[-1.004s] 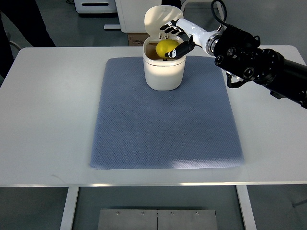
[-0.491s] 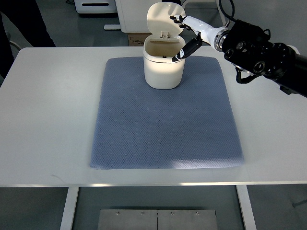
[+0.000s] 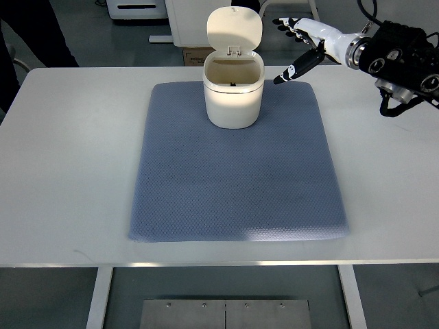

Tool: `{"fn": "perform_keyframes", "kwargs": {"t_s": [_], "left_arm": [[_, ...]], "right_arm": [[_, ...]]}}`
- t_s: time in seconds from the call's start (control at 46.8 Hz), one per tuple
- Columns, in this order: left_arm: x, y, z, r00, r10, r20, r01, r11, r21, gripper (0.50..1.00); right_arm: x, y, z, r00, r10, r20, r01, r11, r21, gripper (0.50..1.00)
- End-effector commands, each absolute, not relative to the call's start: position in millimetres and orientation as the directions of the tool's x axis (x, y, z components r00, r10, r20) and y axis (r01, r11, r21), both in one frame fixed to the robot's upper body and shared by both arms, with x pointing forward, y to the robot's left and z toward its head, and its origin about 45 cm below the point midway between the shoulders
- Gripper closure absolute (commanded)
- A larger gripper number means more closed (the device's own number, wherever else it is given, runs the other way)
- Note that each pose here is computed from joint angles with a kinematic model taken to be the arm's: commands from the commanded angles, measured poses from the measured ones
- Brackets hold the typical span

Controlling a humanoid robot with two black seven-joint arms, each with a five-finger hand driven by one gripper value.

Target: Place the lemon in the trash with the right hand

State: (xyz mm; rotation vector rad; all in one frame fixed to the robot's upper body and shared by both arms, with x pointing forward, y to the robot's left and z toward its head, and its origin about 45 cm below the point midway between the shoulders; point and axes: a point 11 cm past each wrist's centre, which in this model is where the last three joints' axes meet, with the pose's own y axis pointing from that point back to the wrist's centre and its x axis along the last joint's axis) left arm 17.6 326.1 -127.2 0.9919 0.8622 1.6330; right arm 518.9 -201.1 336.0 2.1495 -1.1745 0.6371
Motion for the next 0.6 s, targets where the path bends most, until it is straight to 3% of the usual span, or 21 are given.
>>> {"fn": "perform_keyframes", "kwargs": {"t_s": [0.0, 0.256, 0.47, 0.577], "left_arm": [[17.5, 326.6, -127.1, -0.166, 0.966, 0.199, -0.381, -0.249, 0.890, 0.500], [17.5, 326.6, -127.1, -0.166, 0.966, 0.199, -0.381, -0.249, 0.890, 0.500], [17.6, 326.1, -127.2, -0.166, 0.966, 0.198, -0.381, -0.248, 0.891, 0.500], [17.6, 326.1, -127.2, -0.166, 0.966, 0.198, -0.381, -0.248, 0.891, 0.500]], "right_arm": [[518.9, -226.9, 330.8, 0.464, -0.629, 0.624, -0.883, -0.387, 0.266, 0.500], [507.3, -309.4, 303.3, 0.304, -0.868, 0.392, -0.950, -0.244, 0.195, 0.500], [495.7, -340.6, 277.3, 0.212, -0.939, 0.272, -0.973, -0.177, 0.147, 0.500], [492.1, -368.9, 263.8, 0.125, -0.956, 0.266, -0.986, -0.090, 0.141, 0.500]]}}
